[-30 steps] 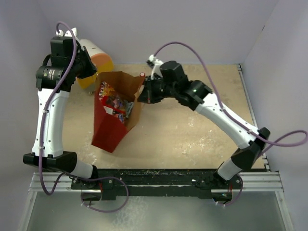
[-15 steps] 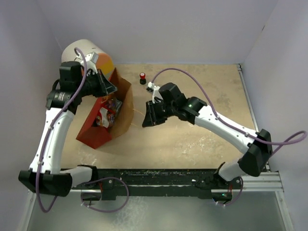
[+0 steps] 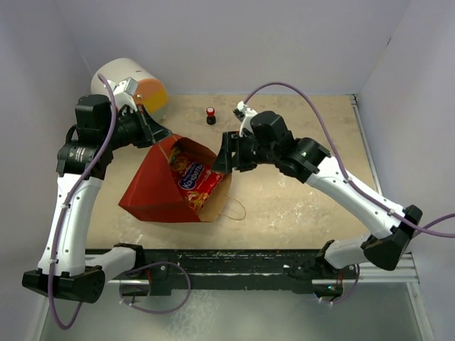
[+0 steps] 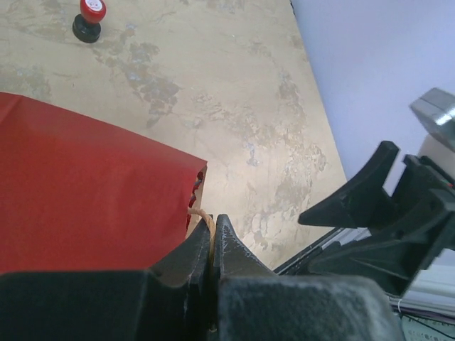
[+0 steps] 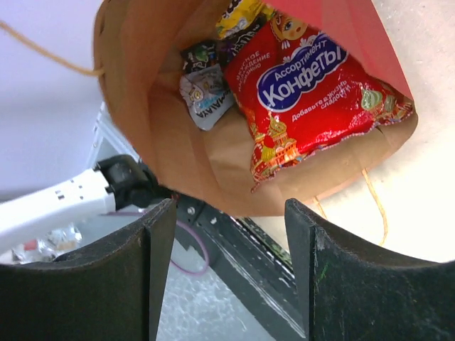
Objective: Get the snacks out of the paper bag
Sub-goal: Adjust the paper bag at the center of the board, then take out the snack from the paper bag.
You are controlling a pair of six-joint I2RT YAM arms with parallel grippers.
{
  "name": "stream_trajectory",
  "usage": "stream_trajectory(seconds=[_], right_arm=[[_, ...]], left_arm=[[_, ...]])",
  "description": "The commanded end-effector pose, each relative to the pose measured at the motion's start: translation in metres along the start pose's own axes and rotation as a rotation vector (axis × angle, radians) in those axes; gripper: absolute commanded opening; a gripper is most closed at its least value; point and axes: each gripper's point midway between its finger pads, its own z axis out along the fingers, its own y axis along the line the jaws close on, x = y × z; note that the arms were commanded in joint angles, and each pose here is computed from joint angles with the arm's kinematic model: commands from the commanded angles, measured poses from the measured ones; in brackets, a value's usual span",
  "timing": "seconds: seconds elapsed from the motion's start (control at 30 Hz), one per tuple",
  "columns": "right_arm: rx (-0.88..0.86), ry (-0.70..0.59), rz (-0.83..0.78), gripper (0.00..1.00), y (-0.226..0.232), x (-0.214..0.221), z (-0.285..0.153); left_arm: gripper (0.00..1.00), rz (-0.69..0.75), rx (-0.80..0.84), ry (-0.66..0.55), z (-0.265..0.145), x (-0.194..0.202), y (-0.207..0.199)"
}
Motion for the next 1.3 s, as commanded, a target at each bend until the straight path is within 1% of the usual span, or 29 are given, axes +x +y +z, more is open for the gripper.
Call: stream_trajectory(seconds=[0.0,0.1,0.17,0.3,0.37,0.53,0.63,0.77,0.97,1.07,1.2,1.27], right_arm=[[0.041,-0.031,0.171,0.65,-0.006,-0.008,0.034],[0.034,-0.05,0.271,0.64,-0.01,-0.005,0.056],[0.03,-0.041,0.329,0.63,-0.019,0.012,0.07],[-0.011,-0.025,0.496,0.64,-0.029,0.038,0.092],[-0.025,-0.06,0.548,0.65,-0.033,0.039,0.104],[-0.033,-0.073,0.674,0.65,-0.047,0.054,0.135],[-0.034,-0.03,0.754,0.63,-0.056,0.075,0.16],[-0.034,0.003,0.78,0.63,-0.055,0.087,0.179],[-0.012,0.028,0.809,0.66,-0.066,0.11,0.188],[-0.042,-0.002,0.839,0.64,-0.066,0.113,0.196],[-0.061,-0.052,0.824,0.61,-0.054,0.1,0.208],[-0.058,-0.076,0.838,0.56,-0.053,0.095,0.213]], left_arm=[[0.0,0.056,0.023,-0.081,-0.011,-0.026,-0.017],[0.0,0.058,0.041,-0.065,-0.01,-0.025,-0.02],[0.0,0.053,0.054,-0.051,-0.008,-0.022,-0.02],[0.0,0.039,0.063,-0.025,-0.005,-0.017,-0.02],[0.0,0.028,0.065,-0.015,-0.004,-0.016,-0.02],[0.0,-0.012,0.077,0.008,-0.001,-0.012,-0.021],[0.0,-0.036,0.08,0.014,0.001,-0.011,-0.021],[0.0,-0.072,0.083,0.017,0.004,-0.012,-0.021],[0.0,-0.095,0.081,0.03,0.003,-0.006,-0.021],[0.0,-0.105,0.085,0.039,0.003,-0.001,-0.02],[0.0,-0.113,0.082,0.052,0.002,0.004,-0.018],[0.0,-0.119,0.081,0.058,0.003,0.007,-0.017]])
